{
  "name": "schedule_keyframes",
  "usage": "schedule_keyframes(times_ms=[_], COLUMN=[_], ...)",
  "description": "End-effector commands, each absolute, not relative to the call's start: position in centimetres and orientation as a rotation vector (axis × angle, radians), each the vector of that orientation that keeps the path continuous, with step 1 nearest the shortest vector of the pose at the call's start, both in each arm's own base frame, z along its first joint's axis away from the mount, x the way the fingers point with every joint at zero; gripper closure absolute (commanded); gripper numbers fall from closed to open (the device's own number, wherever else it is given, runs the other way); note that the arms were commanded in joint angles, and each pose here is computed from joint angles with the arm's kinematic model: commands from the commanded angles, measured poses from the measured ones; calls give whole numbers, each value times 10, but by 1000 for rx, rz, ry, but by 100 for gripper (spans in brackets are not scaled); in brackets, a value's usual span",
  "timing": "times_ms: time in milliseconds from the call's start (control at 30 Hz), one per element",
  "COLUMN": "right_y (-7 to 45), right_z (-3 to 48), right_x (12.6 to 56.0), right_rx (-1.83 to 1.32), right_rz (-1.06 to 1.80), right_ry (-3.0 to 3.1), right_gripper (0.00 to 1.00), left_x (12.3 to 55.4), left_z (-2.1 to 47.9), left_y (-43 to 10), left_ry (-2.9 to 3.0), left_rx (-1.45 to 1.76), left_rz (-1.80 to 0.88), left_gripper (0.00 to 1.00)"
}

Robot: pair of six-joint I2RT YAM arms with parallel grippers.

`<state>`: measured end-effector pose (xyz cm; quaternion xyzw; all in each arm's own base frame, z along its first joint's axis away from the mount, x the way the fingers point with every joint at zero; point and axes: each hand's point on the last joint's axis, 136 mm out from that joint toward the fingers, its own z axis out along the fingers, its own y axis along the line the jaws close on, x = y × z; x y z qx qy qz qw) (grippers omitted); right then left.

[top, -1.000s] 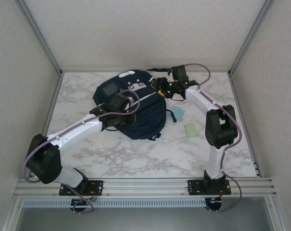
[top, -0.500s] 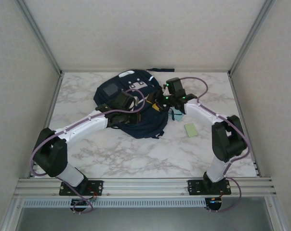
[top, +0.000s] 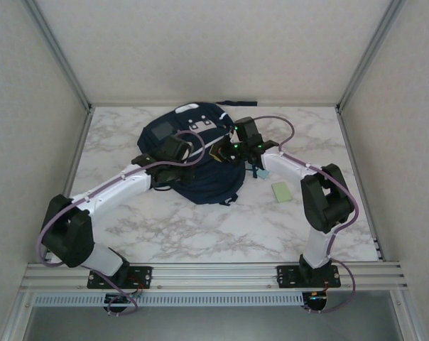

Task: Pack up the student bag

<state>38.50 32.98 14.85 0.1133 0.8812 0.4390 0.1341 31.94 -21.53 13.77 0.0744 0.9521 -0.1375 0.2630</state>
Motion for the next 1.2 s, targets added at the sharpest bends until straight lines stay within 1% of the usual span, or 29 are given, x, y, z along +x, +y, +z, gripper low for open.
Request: schedule_keyframes(times_ms=[0,67,167,233,333,500,567,633,667,700,733,767,800,833,900,933,1033,1167], right_y=[316,317,315,316,325,342,346,351,353,357,360,363,366,369,371,373,377,388], right_z=[162,164,167,171,180,183,182,182,181,184,184,186,187,189,191,193,198,206], right_x=[397,398,399,399,395,382,379,378,379,379,381,382,383,385,389,390,394,396], right_rx=[277,256,218,183,104,9,-4,-21,-27,-33,-38,-40,-43,-43,-45,-51,-72,-79], right_rz=[1197,1186,1141,1134,1161,1187,1203,1216,1227,1245,1259,1271,1291,1306,1317,1318,1326,1396], right_ry=[2512,2517,2525,2528,2531,2564,2571,2571,2572,2566,2561,2556,2550,2545,2537,2534,2538,2547], right_gripper=[100,100,100,100,100,100,100,100,100,100,100,100,100,100,100,100,100,100], left_x=[319,321,315,312,326,372,384,393,393,392,390,386,382,376,366,362,352,348], left_z=[123,121,119,119,126,155,160,163,165,167,168,169,173,176,186,191,203,209], left_y=[-130,-124,-137,-135,-108,-40,-31,-34,-38,-42,-49,-55,-62,-69,-82,-90,-117,-156], left_ry=[2625,2634,2687,2698,2633,2334,2273,2274,2286,2300,2318,2330,2338,2344,2333,2322,2300,2263], left_rx=[68,78,177,187,107,-169,-208,-193,-183,-181,-171,-172,-171,-170,-145,-118,2,203], left_rz=[-9,8,-79,-72,107,473,492,444,423,385,328,277,210,149,45,-7,-119,-170], left_gripper=[100,100,100,100,100,100,100,100,98,86,71,57,46,40,34,32,29,25])
